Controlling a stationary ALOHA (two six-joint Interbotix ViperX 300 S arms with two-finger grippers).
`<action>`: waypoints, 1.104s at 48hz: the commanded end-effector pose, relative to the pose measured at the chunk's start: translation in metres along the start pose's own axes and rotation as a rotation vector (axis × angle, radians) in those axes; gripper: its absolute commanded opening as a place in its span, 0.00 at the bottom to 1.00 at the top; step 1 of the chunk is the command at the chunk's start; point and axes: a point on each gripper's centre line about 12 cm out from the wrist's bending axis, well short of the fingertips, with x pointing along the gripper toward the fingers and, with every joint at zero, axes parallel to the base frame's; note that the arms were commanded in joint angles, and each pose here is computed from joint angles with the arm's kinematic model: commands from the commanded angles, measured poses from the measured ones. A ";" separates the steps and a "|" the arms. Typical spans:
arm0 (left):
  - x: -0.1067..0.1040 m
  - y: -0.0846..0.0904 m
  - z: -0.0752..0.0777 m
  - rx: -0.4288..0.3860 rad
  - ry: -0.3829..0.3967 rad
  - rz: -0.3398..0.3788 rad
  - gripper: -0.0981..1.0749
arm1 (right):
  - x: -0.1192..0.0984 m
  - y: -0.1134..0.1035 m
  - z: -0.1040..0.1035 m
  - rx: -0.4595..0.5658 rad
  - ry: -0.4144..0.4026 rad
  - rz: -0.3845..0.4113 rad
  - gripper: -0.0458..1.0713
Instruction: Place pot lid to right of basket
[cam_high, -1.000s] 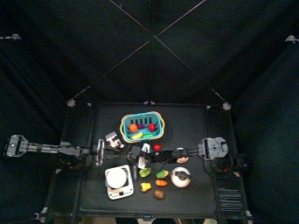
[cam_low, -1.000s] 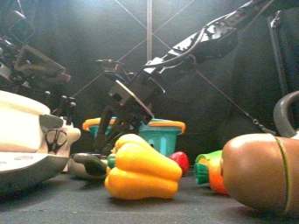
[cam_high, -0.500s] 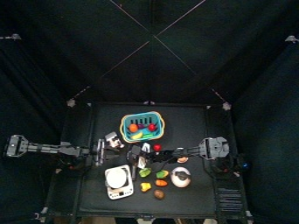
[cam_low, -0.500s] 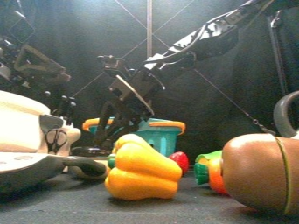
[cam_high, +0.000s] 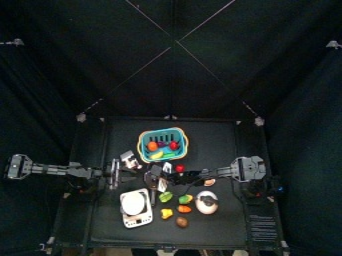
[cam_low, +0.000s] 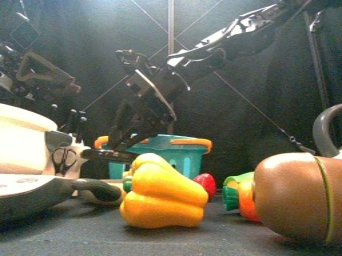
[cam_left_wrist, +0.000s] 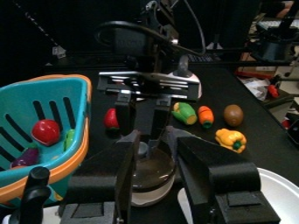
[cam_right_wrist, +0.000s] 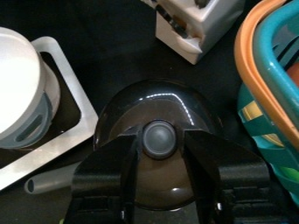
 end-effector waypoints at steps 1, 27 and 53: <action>0.003 0.001 0.007 0.001 -0.021 0.002 0.71 | -0.017 -0.002 0.021 0.013 -0.056 0.005 0.67; 0.003 0.001 0.007 0.002 -0.020 0.003 0.71 | -0.021 -0.004 0.019 0.013 -0.045 -0.011 0.67; 0.002 0.001 0.006 0.001 -0.018 0.005 0.71 | -0.060 -0.020 -0.002 0.047 0.021 -0.101 0.67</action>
